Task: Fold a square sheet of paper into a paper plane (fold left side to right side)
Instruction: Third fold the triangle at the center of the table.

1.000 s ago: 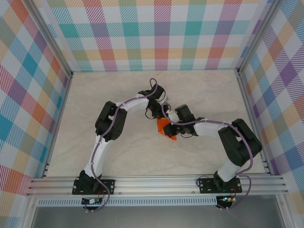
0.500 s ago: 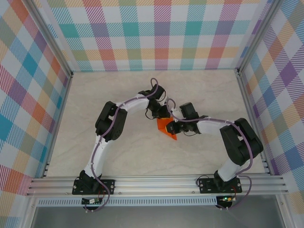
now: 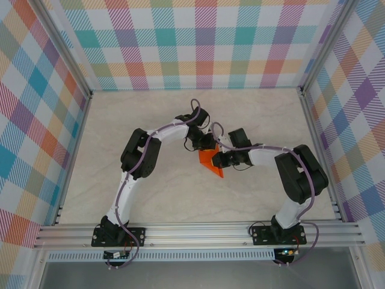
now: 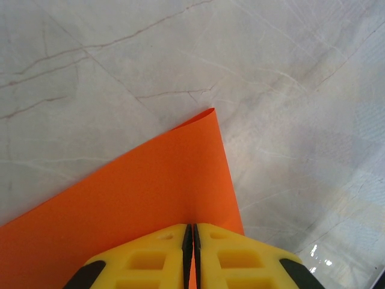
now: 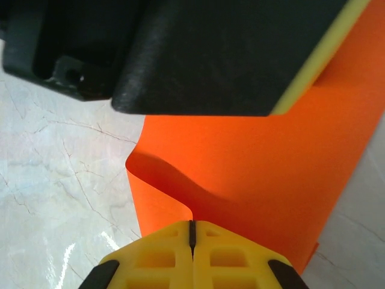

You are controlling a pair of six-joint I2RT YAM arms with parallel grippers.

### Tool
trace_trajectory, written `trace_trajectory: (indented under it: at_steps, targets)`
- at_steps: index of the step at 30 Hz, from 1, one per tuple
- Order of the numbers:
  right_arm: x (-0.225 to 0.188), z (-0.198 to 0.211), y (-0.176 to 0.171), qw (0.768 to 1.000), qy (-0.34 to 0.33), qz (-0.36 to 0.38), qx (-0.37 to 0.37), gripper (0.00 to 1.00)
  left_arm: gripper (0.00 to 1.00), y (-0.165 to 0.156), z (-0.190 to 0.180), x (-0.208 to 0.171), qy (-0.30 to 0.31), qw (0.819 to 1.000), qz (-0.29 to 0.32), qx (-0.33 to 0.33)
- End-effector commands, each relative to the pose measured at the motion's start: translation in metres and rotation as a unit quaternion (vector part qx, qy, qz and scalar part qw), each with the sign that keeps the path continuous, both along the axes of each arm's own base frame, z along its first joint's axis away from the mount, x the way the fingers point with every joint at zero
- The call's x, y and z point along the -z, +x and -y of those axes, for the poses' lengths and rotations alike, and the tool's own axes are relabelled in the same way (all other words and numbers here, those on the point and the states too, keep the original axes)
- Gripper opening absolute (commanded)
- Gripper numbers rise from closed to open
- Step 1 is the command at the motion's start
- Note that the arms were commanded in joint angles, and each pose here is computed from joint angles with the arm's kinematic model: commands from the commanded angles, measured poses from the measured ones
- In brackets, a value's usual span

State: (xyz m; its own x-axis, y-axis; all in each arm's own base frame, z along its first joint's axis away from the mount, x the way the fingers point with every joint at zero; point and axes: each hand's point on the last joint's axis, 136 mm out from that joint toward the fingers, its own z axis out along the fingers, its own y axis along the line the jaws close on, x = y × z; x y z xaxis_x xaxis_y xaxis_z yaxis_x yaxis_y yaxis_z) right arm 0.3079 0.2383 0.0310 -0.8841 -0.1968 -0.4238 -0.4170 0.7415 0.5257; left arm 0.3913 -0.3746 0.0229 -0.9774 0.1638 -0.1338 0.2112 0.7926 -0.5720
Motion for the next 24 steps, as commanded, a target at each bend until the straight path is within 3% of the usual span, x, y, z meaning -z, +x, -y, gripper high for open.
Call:
trace_trajectory:
  at_steps: [1, 24]
  targets:
    - [-0.001, 0.001, 0.006, 1.0, 0.005, -0.01, 0.008, 0.0, 0.13, -0.019, -0.01, 0.025, 0.044, 0.999, -0.027, 0.009]
    - [0.016, 0.011, 0.014, 0.999, -0.017, -0.028, 0.029, 0.0, 0.13, -0.019, -0.01, 0.024, 0.044, 0.999, -0.027, 0.008]
